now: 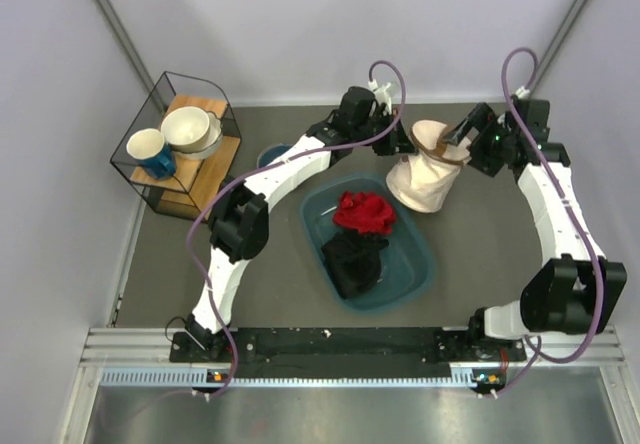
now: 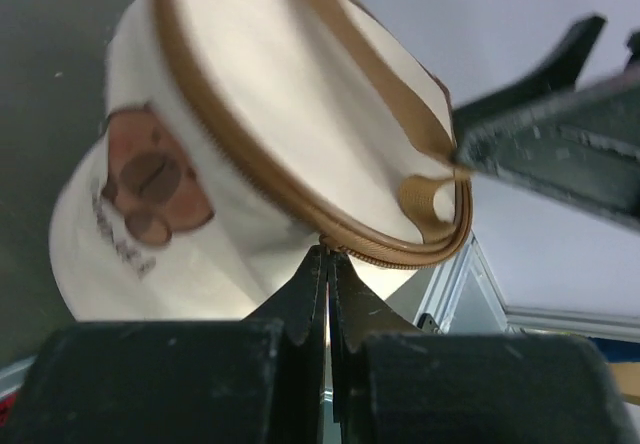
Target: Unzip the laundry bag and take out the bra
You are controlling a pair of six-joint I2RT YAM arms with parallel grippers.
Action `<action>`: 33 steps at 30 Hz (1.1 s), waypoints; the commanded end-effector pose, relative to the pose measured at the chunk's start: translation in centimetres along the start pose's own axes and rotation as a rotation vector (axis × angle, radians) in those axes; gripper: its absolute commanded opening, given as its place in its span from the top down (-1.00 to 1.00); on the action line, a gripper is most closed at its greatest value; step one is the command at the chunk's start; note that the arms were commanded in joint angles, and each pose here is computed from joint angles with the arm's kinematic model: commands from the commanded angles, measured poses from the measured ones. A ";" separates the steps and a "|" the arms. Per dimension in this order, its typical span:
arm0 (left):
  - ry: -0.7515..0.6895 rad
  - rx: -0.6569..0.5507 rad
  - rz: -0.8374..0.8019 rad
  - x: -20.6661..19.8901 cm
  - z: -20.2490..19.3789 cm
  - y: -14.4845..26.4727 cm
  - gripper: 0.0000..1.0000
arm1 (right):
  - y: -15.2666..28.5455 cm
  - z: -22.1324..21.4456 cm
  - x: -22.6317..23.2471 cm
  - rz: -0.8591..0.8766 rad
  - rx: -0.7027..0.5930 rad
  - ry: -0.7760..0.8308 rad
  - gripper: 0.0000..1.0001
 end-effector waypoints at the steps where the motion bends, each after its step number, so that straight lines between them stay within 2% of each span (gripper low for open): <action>1: -0.019 -0.056 -0.043 -0.9 1.4 0.1 1.00 | 2.1 -1.4 -1.2 -0.094 -0.067 -0.030 -0.88; 5: -0.022 -0.050 -0.039 -0.7 1.2 0.1 1.00 | 3.4 -1.8 -2.1 -0.170 -0.132 -0.081 -0.92; 9: -0.025 -0.070 -0.045 -1.1 1.6 0.4 1.00 | 5.9 -0.5 -1.9 -0.231 -0.235 -0.092 -0.98; 12: -0.021 -0.089 -0.054 -1.6 1.9 0.4 1.00 | 7.3 0.0 -1.0 -0.204 -0.280 -0.126 -0.98; 16: -0.002 -0.113 -0.055 -1.8 2.3 0.3 1.00 | 7.1 -1.1 -0.1 -0.105 -0.236 -0.239 -0.98; 20: -0.001 -0.113 -0.068 -2.4 2.1 0.2 1.00 | 4.9 -4.0 -0.1 0.026 -0.155 -0.416 -0.98; 25: -0.022 -0.094 -0.060 -2.5 1.4 -0.1 1.00 | 2.6 -6.1 0.9 0.124 -0.082 -0.492 -0.84; 29: -0.024 -0.095 -0.043 -2.3 1.2 0.1 1.00 | 1.6 -6.9 2.2 0.142 -0.060 -0.526 -0.86; 33: -0.021 -0.089 -0.043 -2.4 0.9 0.3 1.00 | 0.5 -6.3 2.0 0.132 -0.120 -0.573 -0.83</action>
Point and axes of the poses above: each gripper's point midway between its finger pads, its own y axis back along the fingers, its own x axis along the line the jaws close on, z = x × y, the point moved 7 cm from there along y, back along the fingers, and after that the axes turned 7 degrees about y, right-handed, at the moved point
